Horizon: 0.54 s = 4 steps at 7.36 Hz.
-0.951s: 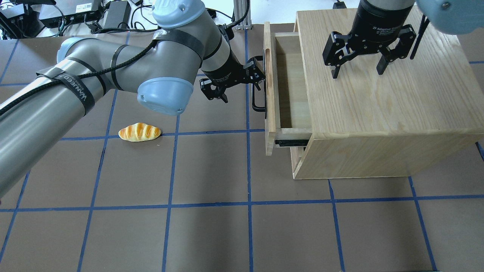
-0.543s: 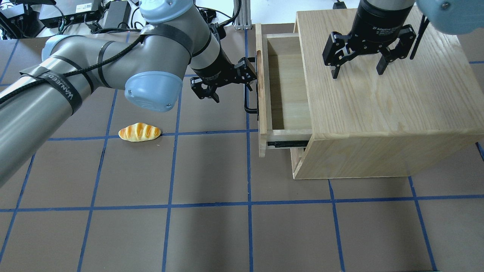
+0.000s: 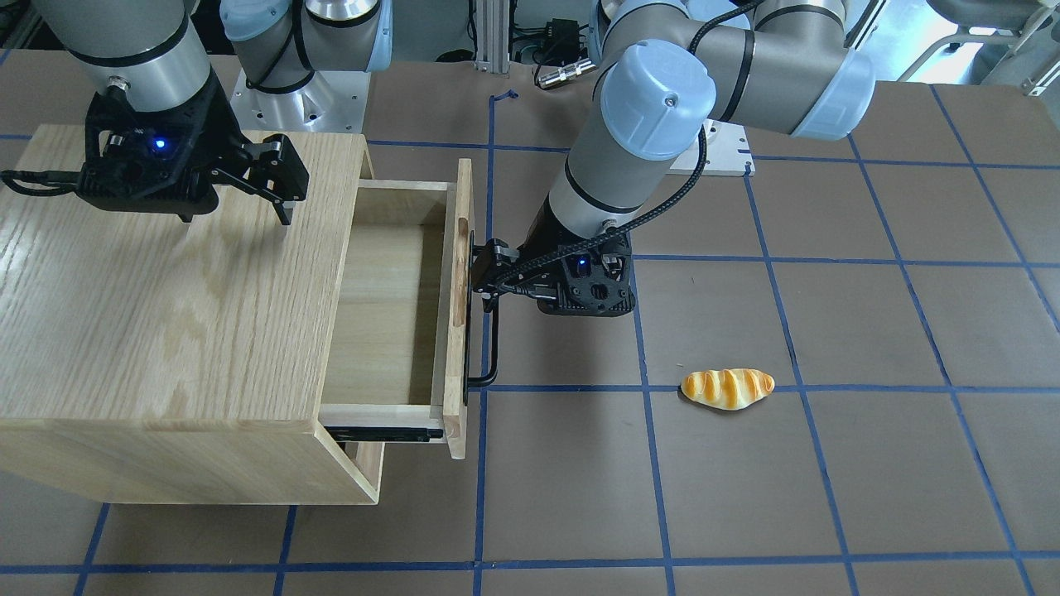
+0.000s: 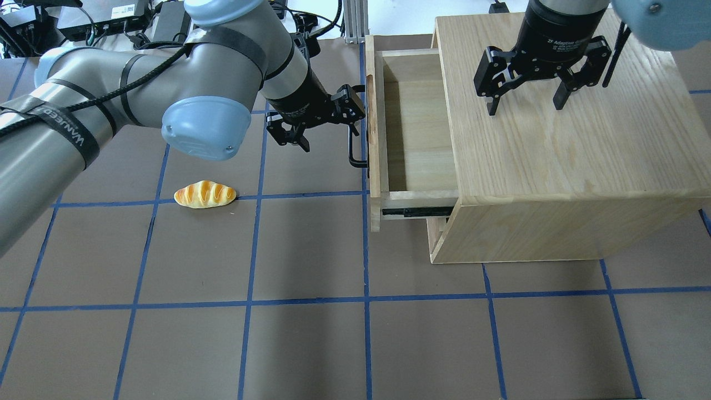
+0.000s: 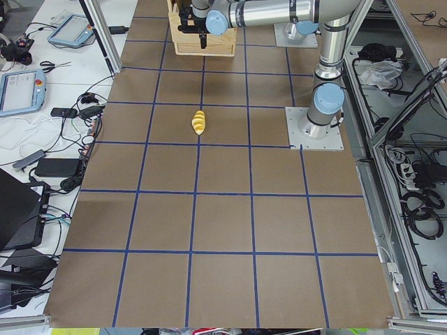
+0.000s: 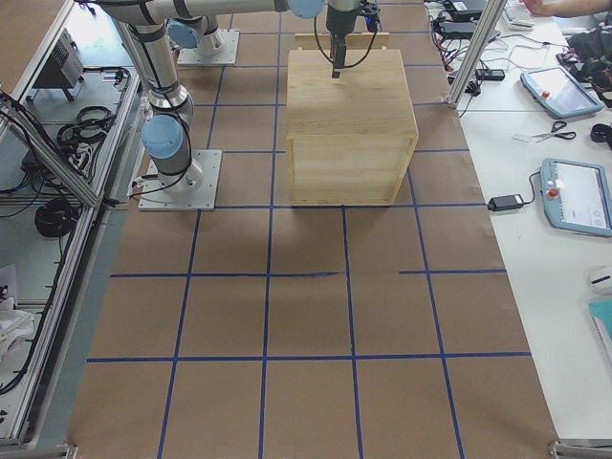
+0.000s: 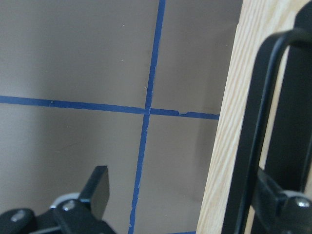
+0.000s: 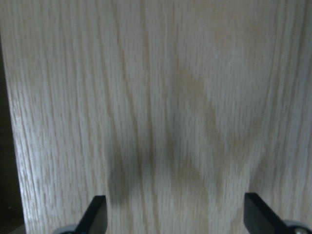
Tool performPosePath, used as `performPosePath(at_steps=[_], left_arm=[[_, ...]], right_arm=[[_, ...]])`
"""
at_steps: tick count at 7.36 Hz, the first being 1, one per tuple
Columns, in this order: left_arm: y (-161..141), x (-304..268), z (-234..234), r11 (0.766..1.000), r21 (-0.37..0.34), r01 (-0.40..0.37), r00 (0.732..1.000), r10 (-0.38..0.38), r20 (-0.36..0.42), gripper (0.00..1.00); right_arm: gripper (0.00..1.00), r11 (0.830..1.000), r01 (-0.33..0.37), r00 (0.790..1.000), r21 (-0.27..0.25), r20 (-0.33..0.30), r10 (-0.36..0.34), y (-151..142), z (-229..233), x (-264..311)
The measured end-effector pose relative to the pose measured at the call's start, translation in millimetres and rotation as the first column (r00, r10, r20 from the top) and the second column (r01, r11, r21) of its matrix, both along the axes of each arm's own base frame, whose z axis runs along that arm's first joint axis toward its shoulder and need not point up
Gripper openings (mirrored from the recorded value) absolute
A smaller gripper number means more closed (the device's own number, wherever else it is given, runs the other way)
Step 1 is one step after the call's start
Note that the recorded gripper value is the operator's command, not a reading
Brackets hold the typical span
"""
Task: Open upper drawer
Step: 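Pull the handle with the left gripper, sliding the drawer out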
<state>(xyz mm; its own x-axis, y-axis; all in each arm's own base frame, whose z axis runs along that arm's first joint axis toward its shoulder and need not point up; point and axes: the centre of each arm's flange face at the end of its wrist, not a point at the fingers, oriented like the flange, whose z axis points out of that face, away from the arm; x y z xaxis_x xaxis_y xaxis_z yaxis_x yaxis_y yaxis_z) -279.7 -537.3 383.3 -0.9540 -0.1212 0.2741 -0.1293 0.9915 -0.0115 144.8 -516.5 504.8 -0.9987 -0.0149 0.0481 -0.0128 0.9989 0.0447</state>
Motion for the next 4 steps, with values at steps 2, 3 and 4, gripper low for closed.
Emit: performPosePath(at_steps=[2,3,4], left_arm=[[-0.9,13.6,-2.0,1.0,-0.004,0.024,1.0,-0.024,0.005,1.0],[-1.2,20.4,-1.9,0.999,-0.008,0.037,0.999,-0.037,0.006,1.0],[-1.9,27.0,-1.8,0.998,-0.012,0.054,0.999,-0.054,0.009,1.0]], right_arm=[[1.0,1.0,0.0,1.0,0.0,0.0,0.0,0.0,-0.1,0.0],[1.0,1.0,0.0,1.0,0.0,0.0,0.0,0.0,0.0,0.0],[1.0,1.0,0.0,1.0,0.0,0.0,0.0,0.0,0.1,0.0]])
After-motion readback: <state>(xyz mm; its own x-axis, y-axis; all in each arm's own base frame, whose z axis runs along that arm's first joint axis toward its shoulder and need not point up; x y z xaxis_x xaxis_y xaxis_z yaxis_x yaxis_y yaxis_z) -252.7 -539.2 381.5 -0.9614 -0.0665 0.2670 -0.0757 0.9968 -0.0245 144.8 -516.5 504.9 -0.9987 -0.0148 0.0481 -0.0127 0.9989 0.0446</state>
